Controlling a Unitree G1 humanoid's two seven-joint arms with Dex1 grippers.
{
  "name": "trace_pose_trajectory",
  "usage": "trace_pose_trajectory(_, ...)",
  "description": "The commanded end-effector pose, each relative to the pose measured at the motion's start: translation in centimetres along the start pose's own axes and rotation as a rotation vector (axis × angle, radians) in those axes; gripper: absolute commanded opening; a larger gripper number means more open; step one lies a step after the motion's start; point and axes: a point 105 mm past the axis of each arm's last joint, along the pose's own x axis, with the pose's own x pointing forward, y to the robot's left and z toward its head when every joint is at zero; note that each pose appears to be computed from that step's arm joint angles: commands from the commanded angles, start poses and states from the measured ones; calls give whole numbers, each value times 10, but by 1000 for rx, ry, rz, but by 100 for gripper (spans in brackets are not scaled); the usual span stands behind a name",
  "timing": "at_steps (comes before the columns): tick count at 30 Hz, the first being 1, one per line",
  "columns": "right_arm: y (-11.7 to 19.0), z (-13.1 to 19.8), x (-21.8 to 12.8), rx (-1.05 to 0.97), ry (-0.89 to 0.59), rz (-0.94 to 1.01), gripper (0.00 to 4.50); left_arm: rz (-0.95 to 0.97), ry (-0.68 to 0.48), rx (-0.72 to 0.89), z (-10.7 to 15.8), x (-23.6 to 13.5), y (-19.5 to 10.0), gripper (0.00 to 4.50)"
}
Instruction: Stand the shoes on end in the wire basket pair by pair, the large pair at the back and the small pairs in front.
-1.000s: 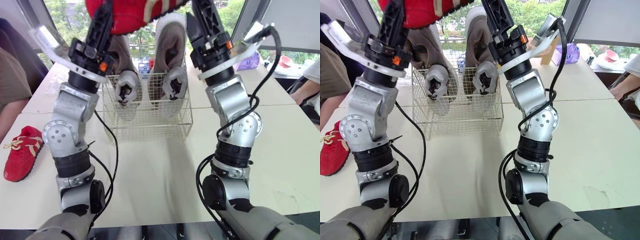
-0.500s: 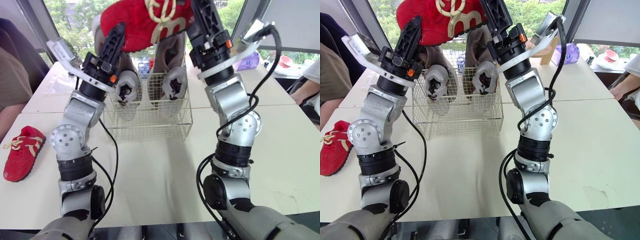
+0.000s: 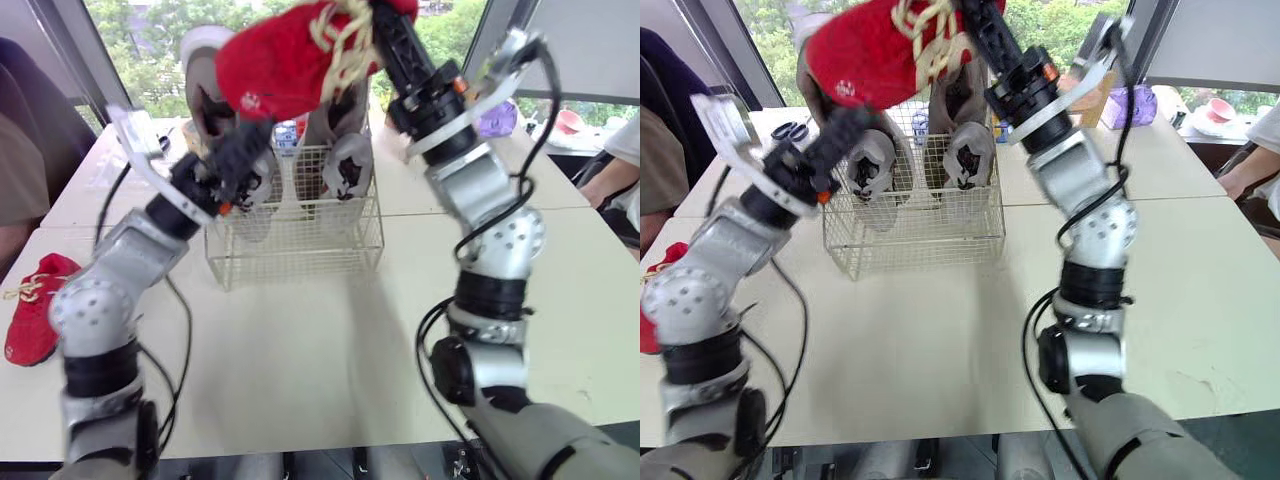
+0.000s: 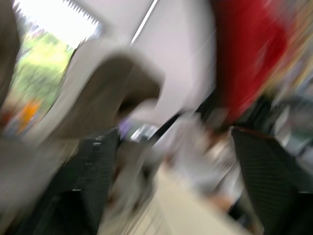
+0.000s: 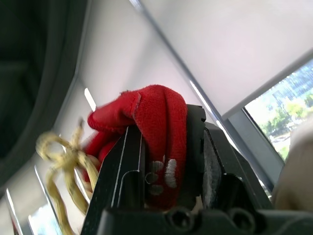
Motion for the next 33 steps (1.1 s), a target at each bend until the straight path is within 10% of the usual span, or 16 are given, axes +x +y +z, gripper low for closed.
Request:
trace_pose_trajectory(1,8,18,-4,-196,132,127,96,56,104,164,-12,-20,-9,359)
trace_pose_trajectory(10,-11,-14,-40,-486,712,308,96,120,195,160,-34,-55,-9,359)
trace_pose_trajectory(23,-36,-73,-73,-599,911,385,96,109,198,136,-39,-55,-6,359)
trace_pose_trajectory(30,-37,-74,-79,-629,930,378,435,190,207,155,-28,-59,11,363)
trace_pose_trajectory(33,-28,-62,-72,-611,908,377,444,333,269,256,-22,-67,31,363)
